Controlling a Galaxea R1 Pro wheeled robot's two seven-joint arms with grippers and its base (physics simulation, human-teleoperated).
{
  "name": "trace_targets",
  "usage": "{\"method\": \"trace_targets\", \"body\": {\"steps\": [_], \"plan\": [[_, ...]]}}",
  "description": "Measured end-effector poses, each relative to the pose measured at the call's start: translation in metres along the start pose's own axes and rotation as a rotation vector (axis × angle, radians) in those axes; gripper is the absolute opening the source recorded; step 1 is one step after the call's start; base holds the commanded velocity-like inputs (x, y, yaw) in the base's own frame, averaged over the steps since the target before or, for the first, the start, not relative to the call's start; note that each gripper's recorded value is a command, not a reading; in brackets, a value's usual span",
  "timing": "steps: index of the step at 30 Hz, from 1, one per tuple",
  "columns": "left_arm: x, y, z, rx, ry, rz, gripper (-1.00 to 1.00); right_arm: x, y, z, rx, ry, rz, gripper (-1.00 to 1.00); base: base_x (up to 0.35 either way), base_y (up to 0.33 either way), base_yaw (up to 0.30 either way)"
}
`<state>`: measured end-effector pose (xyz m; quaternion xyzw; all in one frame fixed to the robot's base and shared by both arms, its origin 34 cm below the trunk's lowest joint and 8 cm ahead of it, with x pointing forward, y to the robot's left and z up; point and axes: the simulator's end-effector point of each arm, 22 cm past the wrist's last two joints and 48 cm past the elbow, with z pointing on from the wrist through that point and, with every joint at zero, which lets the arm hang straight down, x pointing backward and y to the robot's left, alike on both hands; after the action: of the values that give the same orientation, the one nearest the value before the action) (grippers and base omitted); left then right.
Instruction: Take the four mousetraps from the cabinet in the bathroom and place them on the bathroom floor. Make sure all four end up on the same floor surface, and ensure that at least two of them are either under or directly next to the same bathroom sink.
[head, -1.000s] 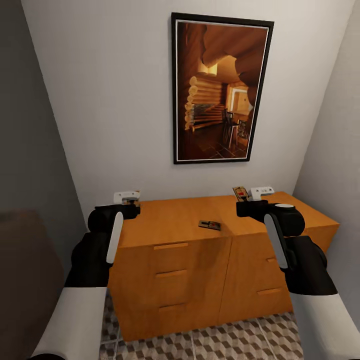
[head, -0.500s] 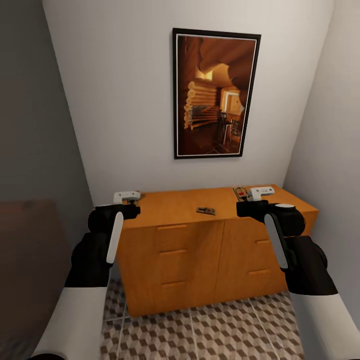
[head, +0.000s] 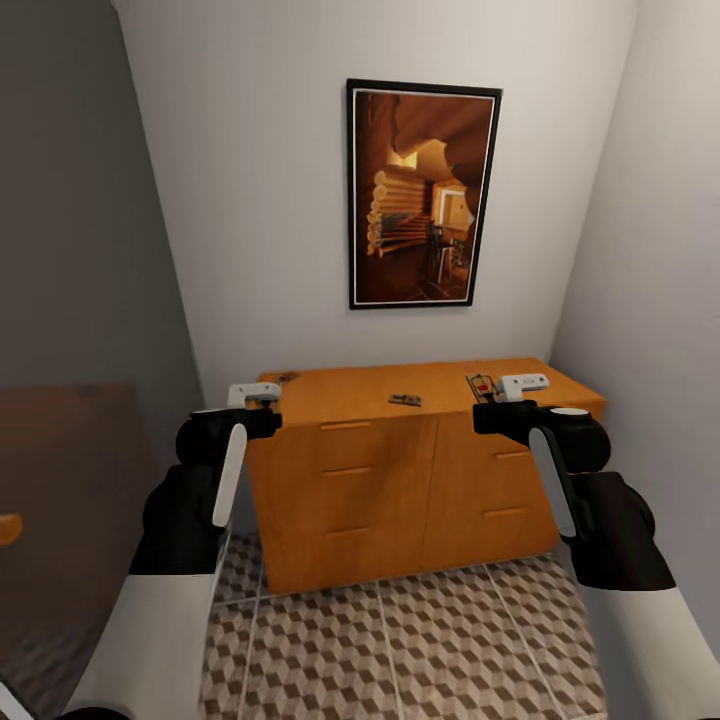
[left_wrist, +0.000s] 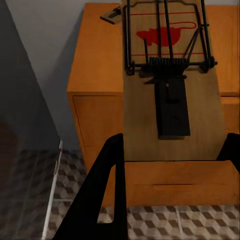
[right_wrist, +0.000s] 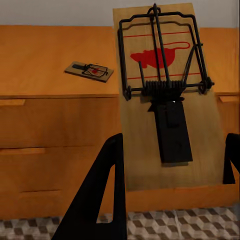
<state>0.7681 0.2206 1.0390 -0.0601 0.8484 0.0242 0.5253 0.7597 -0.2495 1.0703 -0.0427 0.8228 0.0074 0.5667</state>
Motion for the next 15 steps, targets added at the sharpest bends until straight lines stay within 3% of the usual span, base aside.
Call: {"method": "trace_targets", "body": {"steps": [15], "plan": [[0.0017,-0.0068,0.0001,0.029,0.006,-0.014,-1.0,0.0004,-0.001,0.0002,0.0,0.001,0.004,-1.0,-0.347,0.0,0.0]]}}
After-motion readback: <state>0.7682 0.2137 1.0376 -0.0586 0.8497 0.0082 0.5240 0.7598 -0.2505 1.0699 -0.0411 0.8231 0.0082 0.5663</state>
